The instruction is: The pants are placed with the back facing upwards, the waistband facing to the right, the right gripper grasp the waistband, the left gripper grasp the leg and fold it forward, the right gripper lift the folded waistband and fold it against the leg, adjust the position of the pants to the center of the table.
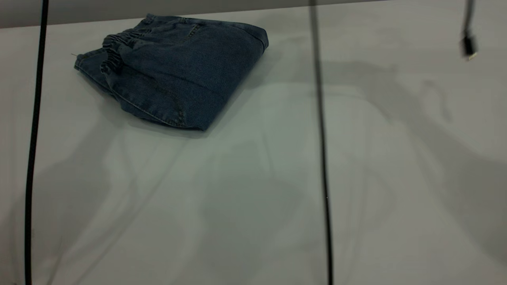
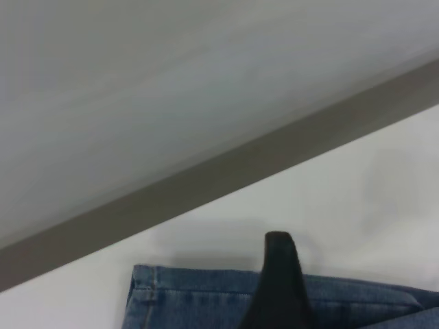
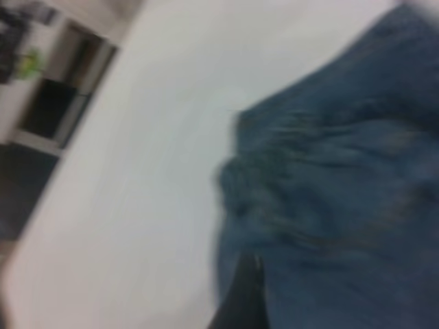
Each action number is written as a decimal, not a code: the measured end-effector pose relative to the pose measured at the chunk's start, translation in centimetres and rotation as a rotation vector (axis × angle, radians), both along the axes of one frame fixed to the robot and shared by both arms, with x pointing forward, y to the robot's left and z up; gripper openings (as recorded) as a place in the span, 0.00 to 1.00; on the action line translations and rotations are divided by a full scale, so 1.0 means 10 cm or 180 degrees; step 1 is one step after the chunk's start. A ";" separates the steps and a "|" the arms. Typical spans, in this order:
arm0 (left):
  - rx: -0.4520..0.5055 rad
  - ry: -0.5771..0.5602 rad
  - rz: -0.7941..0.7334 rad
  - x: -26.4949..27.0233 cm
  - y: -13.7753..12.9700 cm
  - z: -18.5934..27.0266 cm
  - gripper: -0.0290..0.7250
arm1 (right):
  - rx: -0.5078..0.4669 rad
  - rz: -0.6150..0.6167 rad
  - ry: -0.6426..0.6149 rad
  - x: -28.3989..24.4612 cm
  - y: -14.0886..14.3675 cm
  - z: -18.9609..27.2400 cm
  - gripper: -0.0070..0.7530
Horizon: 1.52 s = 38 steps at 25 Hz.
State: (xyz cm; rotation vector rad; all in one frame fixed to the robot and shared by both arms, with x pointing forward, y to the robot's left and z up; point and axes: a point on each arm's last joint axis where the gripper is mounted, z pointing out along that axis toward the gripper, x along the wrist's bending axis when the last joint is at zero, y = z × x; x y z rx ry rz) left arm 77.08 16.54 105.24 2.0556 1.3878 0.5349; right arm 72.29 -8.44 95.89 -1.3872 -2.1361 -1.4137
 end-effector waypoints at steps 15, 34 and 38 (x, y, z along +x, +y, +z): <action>0.0561 0.0926 -0.0563 -0.14 -0.30 -0.90 0.71 | -0.1456 -0.0730 -0.0626 -0.69 -1.50 2.03 0.79; 0.1619 0.1943 -0.1575 -0.62 -0.16 -1.88 0.71 | -0.1309 -0.0962 -0.0943 -1.03 -1.66 2.52 0.78; 0.1514 0.1990 -0.1576 -0.63 -0.18 -1.92 0.71 | -0.1302 -0.0962 -0.0944 -1.03 -1.66 2.53 0.78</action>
